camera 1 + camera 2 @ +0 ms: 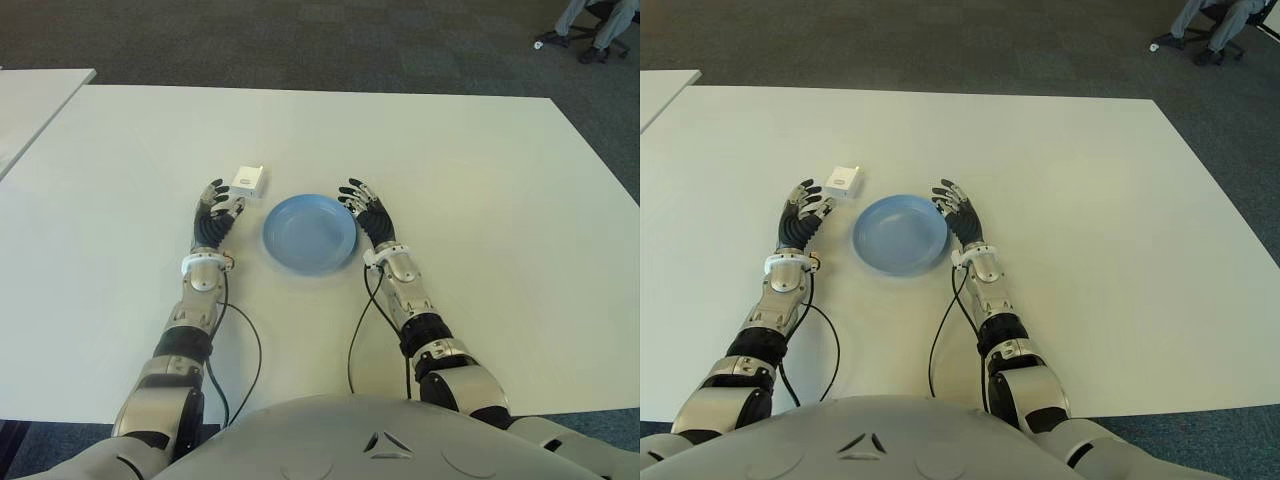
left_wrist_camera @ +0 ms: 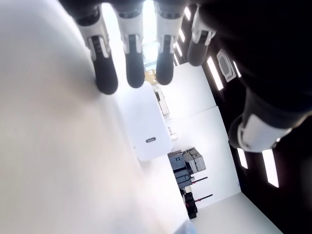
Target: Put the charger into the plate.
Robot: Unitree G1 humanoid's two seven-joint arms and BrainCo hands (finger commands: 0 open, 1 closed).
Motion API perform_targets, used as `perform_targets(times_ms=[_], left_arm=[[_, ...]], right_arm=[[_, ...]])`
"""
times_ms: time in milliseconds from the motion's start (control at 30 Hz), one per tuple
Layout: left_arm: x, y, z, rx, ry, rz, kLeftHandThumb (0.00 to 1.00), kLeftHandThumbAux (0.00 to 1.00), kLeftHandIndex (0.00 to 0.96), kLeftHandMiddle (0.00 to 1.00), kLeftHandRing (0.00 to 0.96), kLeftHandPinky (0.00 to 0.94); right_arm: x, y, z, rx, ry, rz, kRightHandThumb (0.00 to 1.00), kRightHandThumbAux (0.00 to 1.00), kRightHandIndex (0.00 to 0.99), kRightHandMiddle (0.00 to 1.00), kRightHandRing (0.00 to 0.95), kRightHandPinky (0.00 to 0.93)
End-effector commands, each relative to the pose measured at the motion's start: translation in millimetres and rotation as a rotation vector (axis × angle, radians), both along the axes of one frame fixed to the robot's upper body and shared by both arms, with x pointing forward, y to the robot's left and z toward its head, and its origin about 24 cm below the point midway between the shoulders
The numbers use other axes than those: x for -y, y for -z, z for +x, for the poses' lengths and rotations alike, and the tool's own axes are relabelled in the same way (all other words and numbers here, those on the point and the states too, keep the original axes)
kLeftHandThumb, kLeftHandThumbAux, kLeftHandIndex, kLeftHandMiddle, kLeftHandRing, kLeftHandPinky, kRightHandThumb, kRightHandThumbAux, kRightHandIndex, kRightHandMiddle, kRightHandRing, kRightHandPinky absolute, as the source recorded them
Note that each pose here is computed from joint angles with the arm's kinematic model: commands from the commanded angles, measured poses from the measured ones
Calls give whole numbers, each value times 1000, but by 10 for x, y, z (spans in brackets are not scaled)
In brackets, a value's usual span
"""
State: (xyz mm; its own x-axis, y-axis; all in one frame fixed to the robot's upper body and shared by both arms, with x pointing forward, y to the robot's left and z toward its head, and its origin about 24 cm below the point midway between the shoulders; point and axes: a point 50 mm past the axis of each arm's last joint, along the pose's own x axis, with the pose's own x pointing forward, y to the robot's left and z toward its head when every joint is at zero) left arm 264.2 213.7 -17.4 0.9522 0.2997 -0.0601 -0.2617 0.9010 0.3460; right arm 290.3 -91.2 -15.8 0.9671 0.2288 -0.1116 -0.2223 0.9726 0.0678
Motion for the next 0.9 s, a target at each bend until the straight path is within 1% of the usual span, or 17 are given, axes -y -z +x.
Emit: perform_targets(times_ms=[33,67,200,300,467,567,600,767,900], left_arm=[[-47,-127,-3,8,-80,18,611,520,159,230,234,286],[-41,-178,0,14,-93,26,631,510,173,240,243,290],[-40,-296,28,10,-142,66,650,498,191,250,252,294],[-17,-449,133,26,-197,154,653,476,212,259,265,308],[19,-587,237,52,-245,248,646,447,229,269,274,314],[68,-664,307,89,-275,359,628,419,214,257,262,296],[76,-675,320,93,-282,385,611,405,195,237,245,271],[148,-715,447,110,-309,563,558,363,141,176,187,211],[181,-730,527,122,-312,650,533,341,115,143,150,174]], right_arm=[[-39,188,-114,-102,-7,-11,0,613,125,240,229,200],[-39,187,-113,-102,-7,-11,0,614,125,238,226,194],[-60,183,-107,-102,-10,-10,0,616,125,235,220,188],[-65,181,-101,-103,-13,-10,0,616,123,228,212,181],[-74,177,-92,-103,-13,-6,0,614,121,224,205,173],[-74,174,-86,-104,-11,-3,0,615,120,224,203,174],[-75,173,-83,-105,-11,-3,0,616,119,223,202,172],[-74,167,-75,-105,-8,-2,0,617,113,220,197,163],[-73,166,-76,-104,-7,-3,0,613,109,218,195,162]])
